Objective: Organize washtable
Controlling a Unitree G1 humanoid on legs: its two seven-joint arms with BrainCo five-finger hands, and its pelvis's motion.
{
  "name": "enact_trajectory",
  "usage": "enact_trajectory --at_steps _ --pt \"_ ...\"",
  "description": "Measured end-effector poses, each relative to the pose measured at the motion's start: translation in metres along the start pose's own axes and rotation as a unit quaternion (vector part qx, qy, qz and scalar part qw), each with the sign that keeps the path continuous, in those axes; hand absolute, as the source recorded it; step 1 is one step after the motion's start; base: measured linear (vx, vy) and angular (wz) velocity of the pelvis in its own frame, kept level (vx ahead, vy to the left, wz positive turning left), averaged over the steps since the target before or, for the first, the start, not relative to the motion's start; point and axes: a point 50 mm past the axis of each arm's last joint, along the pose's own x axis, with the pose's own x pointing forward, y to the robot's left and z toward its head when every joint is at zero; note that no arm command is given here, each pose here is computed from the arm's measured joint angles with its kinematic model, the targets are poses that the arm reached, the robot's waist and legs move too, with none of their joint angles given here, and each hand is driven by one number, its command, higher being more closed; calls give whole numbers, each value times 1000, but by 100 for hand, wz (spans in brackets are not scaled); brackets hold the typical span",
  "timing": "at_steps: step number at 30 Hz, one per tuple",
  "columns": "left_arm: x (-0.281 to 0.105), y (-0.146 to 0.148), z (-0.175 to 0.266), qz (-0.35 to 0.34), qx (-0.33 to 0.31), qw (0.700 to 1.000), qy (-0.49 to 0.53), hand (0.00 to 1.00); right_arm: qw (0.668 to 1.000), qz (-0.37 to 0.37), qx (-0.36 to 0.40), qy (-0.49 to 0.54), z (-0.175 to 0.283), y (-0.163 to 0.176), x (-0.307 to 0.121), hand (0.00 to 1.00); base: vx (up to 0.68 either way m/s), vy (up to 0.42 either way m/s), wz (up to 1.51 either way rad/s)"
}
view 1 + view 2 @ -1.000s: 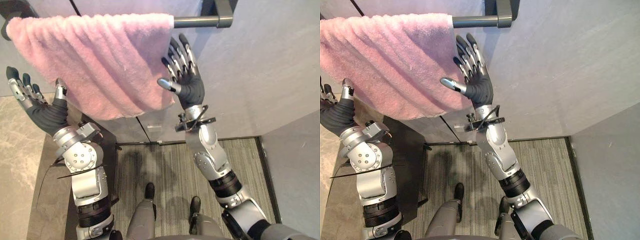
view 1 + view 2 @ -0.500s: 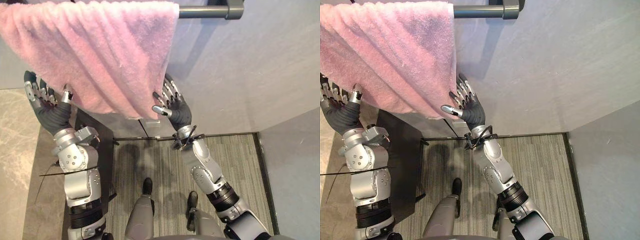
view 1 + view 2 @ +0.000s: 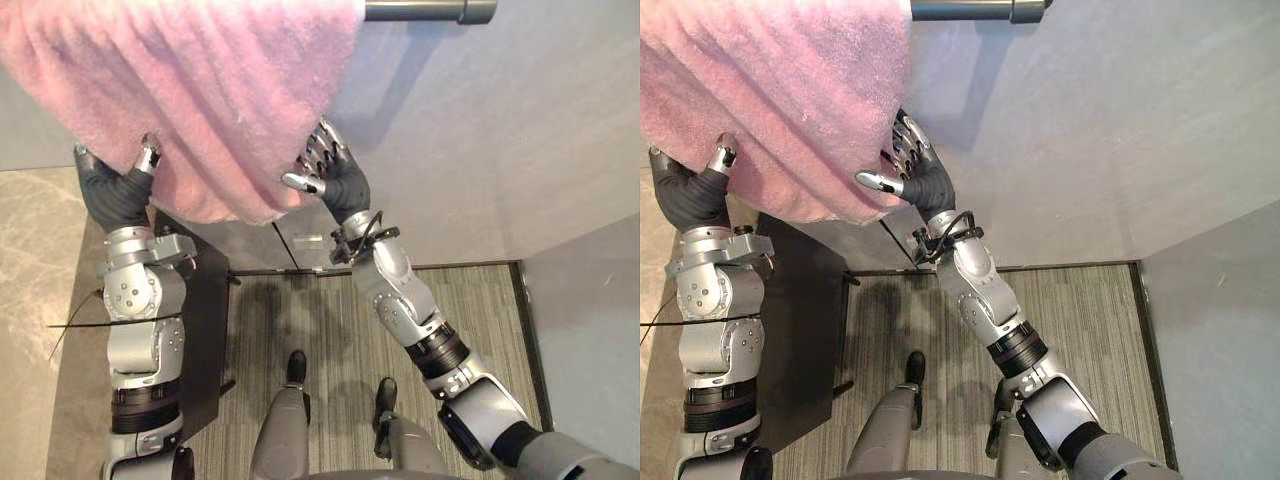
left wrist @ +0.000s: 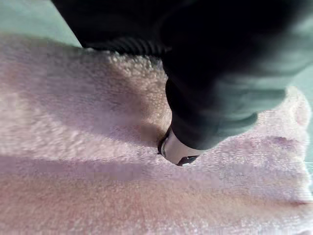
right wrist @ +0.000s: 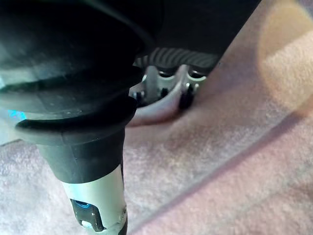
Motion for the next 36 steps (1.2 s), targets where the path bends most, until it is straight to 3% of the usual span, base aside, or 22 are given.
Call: enact_trajectory --at_steps 1,6,21,36 --pt "1 -2 1 -2 -3 1000 -6 100 1000 2 -14 -4 4 1 4 100 0 0 0" --pt "0 -5 7 -6 -9 1000 -21 100 996 1 -78 -46 28 1 20 100 0 0 0" --pt "-12 -24 20 3 -33 998 -60 100 978 -11 -171 -116 61 -3 17 100 -2 -4 1" --pt "-19 -35 16 -15 -21 998 -53 100 980 -25 -168 -105 55 -18 -10 100 0 0 0"
